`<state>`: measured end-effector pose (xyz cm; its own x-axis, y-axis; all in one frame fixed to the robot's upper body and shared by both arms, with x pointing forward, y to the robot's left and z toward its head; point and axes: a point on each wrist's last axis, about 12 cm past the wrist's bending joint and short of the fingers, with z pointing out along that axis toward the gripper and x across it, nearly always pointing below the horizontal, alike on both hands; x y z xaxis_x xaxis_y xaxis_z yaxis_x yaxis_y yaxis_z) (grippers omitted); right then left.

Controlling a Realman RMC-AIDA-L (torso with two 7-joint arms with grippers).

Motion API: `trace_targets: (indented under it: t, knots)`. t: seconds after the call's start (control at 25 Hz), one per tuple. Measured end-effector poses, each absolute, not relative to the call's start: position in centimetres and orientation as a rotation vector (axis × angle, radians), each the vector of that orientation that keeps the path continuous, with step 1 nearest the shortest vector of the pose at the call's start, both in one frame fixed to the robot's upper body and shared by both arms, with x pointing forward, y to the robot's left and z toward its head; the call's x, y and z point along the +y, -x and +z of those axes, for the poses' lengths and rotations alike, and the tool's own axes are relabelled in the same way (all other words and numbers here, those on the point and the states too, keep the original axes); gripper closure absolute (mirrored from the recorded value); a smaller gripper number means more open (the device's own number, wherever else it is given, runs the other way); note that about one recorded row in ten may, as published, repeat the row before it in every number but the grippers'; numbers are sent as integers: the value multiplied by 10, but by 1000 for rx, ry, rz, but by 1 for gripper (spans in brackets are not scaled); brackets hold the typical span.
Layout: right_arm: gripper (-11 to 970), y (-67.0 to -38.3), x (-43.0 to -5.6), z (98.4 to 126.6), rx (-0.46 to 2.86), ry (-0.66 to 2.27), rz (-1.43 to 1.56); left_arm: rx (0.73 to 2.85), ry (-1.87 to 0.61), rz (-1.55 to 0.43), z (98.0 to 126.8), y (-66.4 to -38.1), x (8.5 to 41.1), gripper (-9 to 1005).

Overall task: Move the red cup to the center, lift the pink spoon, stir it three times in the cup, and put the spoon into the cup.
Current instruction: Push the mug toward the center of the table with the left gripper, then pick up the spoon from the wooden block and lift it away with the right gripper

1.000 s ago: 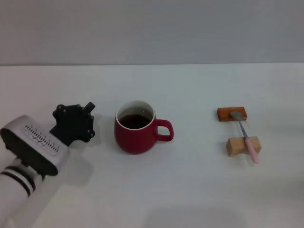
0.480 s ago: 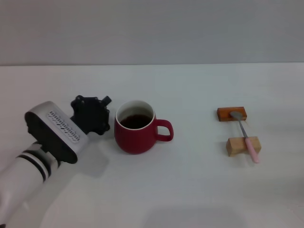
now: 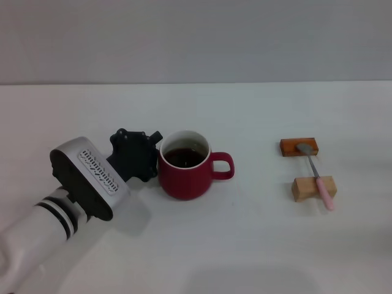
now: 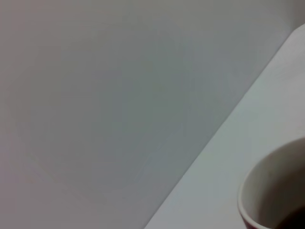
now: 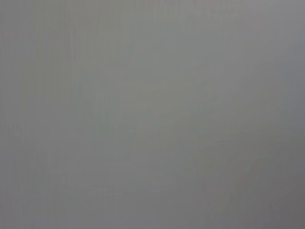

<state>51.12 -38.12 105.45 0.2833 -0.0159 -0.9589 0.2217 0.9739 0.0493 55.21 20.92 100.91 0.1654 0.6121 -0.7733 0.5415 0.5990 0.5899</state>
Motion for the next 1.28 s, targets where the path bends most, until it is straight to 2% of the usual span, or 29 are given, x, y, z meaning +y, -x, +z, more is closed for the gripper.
trace_targets:
  t: [0.48,0.8,0.88,0.92,1.04,1.08,1.12,1.24,1.28]
  knots:
    - [316,-512,-380,1055,1274,-187,-157,1463,-1045,0,1005,-537,196,989]
    - [316,-510,-378,1053,1278,-189,-154,1467,-1027,18,1004,-534,200,988]
    - [316,-509,-378,1052,1279,-189,-154,1483,-938,54,1008,-538,211,988]
    - [317,-509,-378,1052,1281,-190,-154,1505,-734,127,1018,-546,237,988]
    - [317,-507,-377,1050,1286,-193,-155,1508,-523,184,1029,-552,264,988]
    - [317,-506,-377,1050,1288,-194,-156,1508,-523,184,1029,-552,264,988]
    - [317,-505,-377,1049,1290,-196,-157,1513,-309,205,1036,-554,291,987]
    - [317,-502,-377,1047,1295,-201,-159,1524,-190,207,1037,-554,307,987]
    - [317,-502,-377,1047,1296,-202,-159,1543,-87,208,1036,-553,322,987]
